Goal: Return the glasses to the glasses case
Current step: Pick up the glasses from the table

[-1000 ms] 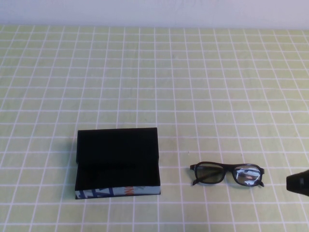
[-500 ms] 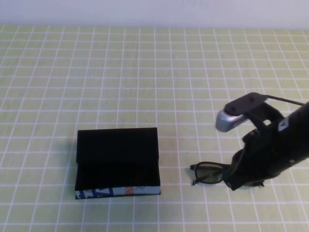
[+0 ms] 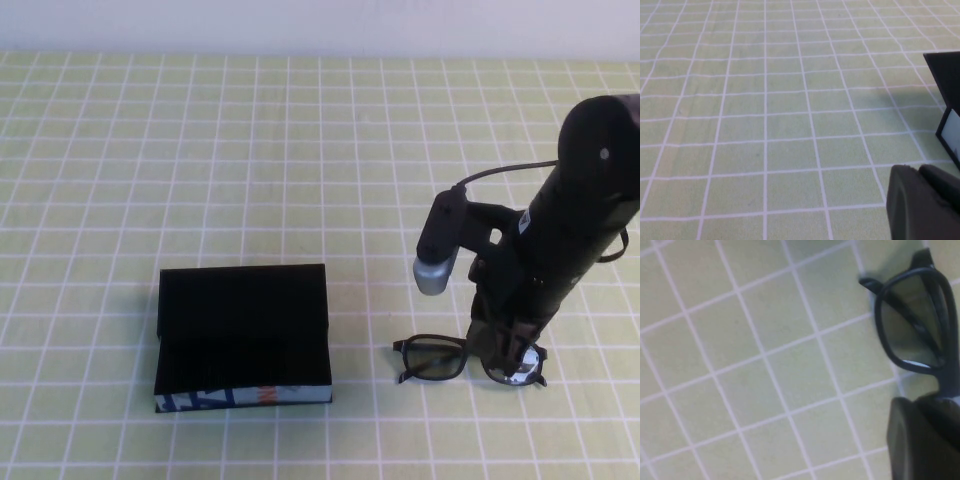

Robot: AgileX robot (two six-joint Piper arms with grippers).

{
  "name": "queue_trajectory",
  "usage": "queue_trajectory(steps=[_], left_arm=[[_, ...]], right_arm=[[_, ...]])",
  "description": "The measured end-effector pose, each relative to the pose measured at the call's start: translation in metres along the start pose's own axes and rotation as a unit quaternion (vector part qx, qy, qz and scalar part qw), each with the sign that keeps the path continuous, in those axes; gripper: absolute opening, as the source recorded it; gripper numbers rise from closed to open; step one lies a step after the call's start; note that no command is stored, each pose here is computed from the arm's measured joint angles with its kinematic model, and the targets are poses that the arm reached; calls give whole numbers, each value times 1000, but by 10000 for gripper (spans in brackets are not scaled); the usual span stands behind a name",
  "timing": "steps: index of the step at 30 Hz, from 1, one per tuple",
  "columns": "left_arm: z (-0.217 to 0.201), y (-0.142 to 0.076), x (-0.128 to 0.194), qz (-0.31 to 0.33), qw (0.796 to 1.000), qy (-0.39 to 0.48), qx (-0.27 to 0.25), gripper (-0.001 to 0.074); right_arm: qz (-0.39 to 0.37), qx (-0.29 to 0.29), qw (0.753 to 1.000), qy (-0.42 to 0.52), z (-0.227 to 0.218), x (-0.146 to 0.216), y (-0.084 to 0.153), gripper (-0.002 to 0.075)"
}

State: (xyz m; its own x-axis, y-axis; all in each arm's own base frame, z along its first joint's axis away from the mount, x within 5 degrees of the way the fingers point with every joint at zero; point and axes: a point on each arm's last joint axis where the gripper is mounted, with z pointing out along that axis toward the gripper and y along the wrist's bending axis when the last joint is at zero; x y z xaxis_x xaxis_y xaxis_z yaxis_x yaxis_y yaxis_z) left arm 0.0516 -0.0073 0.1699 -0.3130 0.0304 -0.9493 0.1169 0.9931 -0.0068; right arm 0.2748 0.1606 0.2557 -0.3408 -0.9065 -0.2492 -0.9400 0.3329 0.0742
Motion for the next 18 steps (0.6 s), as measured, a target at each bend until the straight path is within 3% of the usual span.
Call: queue_trajectory(steps=[4, 11, 18], left_arm=[[0, 0, 0, 0, 1000, 0, 0, -4], [0, 0, 0, 0, 1000, 0, 0, -4], [0, 0, 0, 0, 1000, 0, 0, -4]], right_arm=[[-30, -4, 999, 40, 12, -1, -15, 69], [-90, -3, 994, 68, 25, -5, -29, 358], [-133, 11, 988, 75, 44, -7, -41, 415]])
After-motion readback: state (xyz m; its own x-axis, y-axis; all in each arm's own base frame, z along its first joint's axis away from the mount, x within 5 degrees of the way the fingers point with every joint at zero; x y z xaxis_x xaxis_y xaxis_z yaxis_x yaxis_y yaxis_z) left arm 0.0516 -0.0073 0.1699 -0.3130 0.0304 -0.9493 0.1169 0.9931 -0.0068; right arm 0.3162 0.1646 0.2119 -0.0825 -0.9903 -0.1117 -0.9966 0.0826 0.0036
